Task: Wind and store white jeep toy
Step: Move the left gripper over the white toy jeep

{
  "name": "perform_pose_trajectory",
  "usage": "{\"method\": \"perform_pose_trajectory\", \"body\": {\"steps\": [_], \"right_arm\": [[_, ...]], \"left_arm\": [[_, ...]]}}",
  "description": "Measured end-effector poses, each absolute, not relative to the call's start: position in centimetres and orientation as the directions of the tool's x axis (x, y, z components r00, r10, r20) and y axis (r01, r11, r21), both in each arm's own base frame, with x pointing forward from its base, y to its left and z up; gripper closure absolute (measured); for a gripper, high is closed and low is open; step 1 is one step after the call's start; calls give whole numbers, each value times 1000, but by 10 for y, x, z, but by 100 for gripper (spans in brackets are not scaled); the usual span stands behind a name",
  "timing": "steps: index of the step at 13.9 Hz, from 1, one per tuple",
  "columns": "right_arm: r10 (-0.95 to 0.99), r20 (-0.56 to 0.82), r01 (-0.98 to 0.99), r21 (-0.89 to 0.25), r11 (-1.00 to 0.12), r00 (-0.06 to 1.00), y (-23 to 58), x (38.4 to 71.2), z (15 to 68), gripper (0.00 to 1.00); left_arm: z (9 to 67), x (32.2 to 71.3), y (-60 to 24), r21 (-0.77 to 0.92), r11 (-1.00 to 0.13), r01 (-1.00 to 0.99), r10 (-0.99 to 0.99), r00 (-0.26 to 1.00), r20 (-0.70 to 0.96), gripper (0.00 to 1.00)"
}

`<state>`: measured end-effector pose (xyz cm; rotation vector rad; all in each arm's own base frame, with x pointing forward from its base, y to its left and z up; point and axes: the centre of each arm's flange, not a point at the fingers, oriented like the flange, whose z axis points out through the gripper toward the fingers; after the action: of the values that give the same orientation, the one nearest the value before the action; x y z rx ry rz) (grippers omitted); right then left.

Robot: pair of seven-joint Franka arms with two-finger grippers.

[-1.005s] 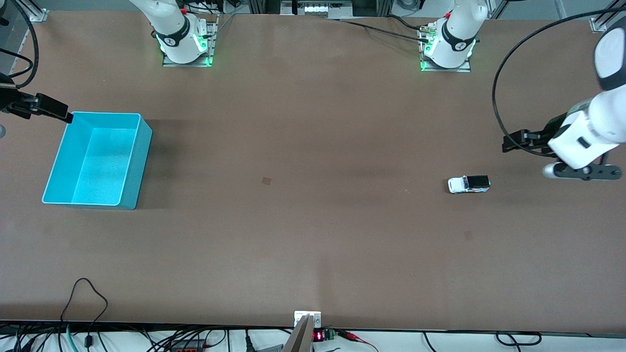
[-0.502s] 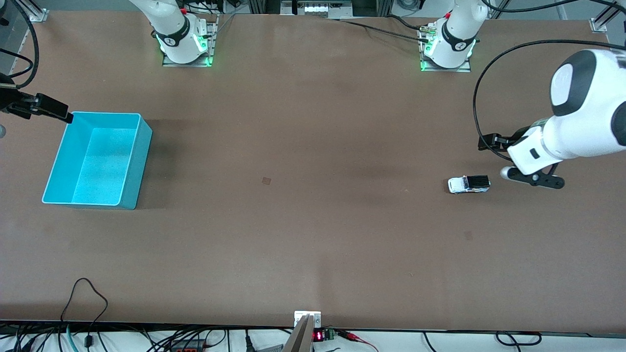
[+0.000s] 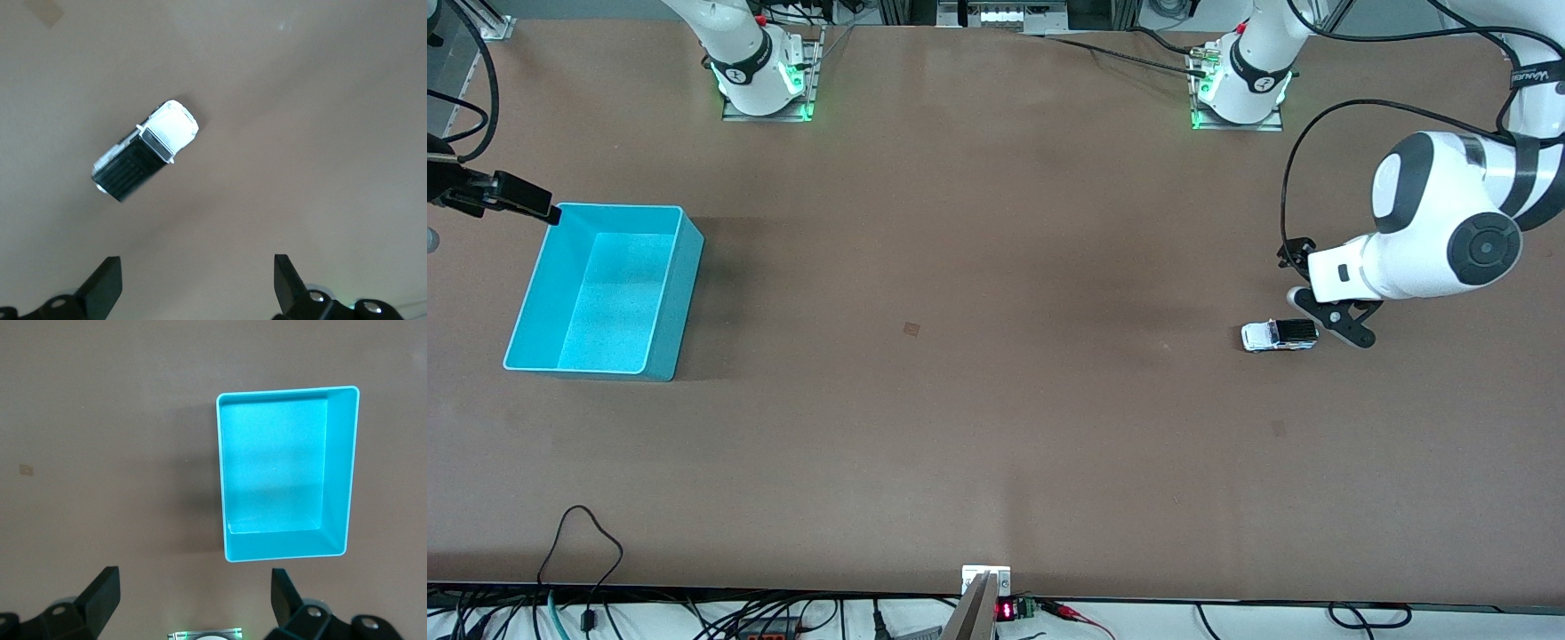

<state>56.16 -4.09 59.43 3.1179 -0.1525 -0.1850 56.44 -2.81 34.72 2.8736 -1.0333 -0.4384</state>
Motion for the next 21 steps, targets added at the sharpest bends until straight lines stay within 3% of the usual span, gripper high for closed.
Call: {"method": "perform_pose_trajectory", "body": {"steps": [5,8,21], "right_arm": [[-98,-118,-96,20,-995,988,-41,562,594,0],[-98,-118,-96,20,-995,988,-41,562,594,0],[-98,-118,-96,20,-995,988,-41,562,594,0]], "left_arm": [[320,572,-36,157,-451,-879,-890,430,-148,0],[292,576,-31,178,-299,-938,-953,282,-111,0],[233,576,4,155,-56,-986,-998,52,-29,0]]}}
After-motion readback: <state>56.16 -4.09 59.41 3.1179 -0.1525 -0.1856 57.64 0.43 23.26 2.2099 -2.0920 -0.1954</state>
